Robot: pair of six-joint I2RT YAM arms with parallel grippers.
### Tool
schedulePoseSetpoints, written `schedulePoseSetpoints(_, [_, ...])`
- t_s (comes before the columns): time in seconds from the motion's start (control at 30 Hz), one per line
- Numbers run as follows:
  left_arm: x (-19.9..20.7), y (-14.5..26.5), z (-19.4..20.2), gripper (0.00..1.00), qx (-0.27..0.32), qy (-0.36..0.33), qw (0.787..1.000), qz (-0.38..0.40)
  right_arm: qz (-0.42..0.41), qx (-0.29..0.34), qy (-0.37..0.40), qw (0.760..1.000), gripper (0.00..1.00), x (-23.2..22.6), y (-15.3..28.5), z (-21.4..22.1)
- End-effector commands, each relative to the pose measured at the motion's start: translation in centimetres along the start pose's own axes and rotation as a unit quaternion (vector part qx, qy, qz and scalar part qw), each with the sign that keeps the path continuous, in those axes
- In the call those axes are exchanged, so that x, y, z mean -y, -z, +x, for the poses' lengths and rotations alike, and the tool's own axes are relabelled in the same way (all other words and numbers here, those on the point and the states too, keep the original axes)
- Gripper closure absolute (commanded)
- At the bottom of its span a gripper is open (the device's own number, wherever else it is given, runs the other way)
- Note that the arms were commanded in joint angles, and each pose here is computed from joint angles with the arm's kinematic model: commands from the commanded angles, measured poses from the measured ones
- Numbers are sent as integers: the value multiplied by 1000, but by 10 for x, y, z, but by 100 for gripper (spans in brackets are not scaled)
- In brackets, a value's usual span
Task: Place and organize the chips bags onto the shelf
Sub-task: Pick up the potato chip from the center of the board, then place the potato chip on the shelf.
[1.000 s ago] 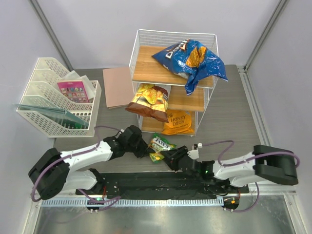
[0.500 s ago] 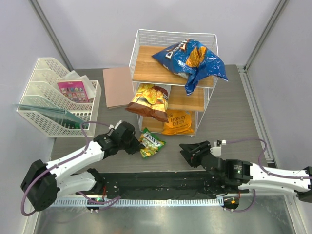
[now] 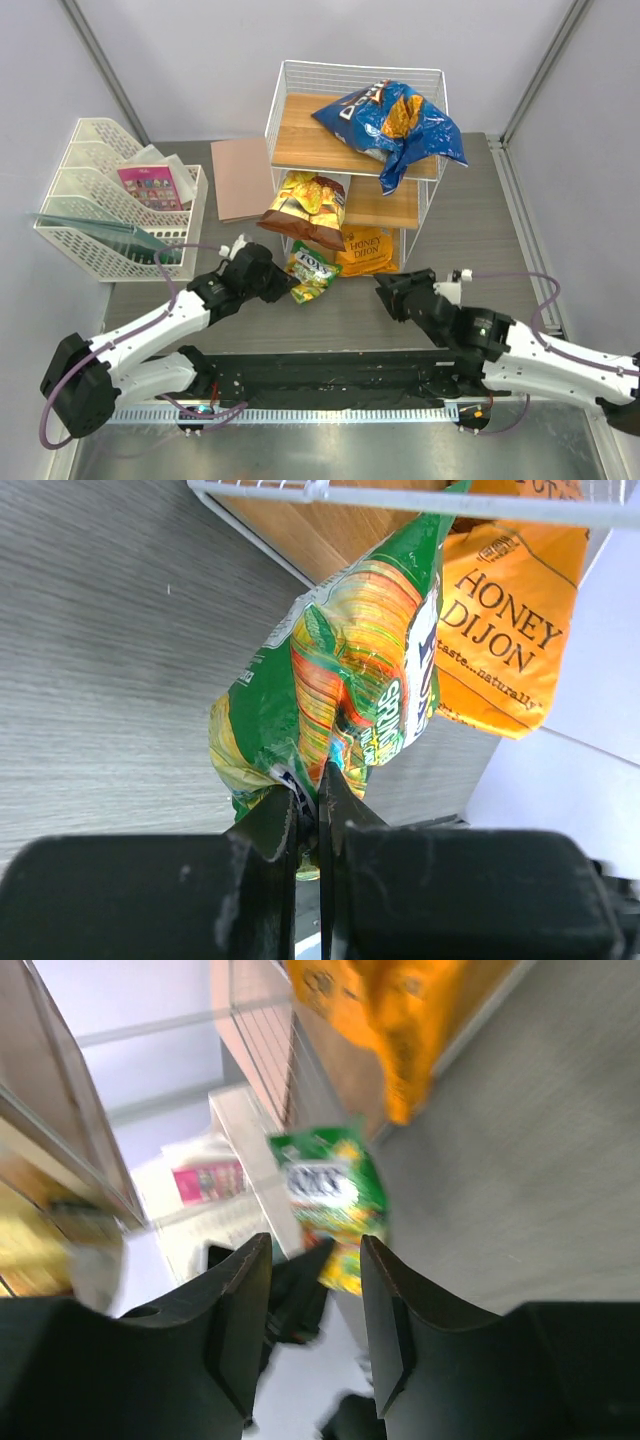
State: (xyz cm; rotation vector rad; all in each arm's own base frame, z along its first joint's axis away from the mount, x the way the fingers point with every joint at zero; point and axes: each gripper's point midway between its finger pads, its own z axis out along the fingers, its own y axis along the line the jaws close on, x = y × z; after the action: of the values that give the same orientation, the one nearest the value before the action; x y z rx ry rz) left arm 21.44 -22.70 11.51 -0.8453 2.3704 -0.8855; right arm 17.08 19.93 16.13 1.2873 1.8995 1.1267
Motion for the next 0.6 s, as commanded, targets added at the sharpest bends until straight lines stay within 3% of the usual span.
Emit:
schedulePoseSetpoints(0.0, [41,5,-9,100,7,-23,998,52,-24,-5,16,1000,54,-71,-24,-1])
schedulePoseSetpoints(0.13, [43,5,-11,100,5,-30,998,53,-65,44,84,993,54,-139,-19,-8])
schedulePoseSetpoints(0.27, [41,4,-9,100,-4,-37,998,50,-49,117,135,983,55,-163,-3,-36])
schedulePoseSetpoints(0.4, [40,3,-11,100,-7,-42,998,46,22,139,179,974,59,-143,12,-54])
schedulePoseSetpoints(0.57, [41,-3,-13,100,-15,-47,998,43,97,153,165,970,61,-109,44,-79])
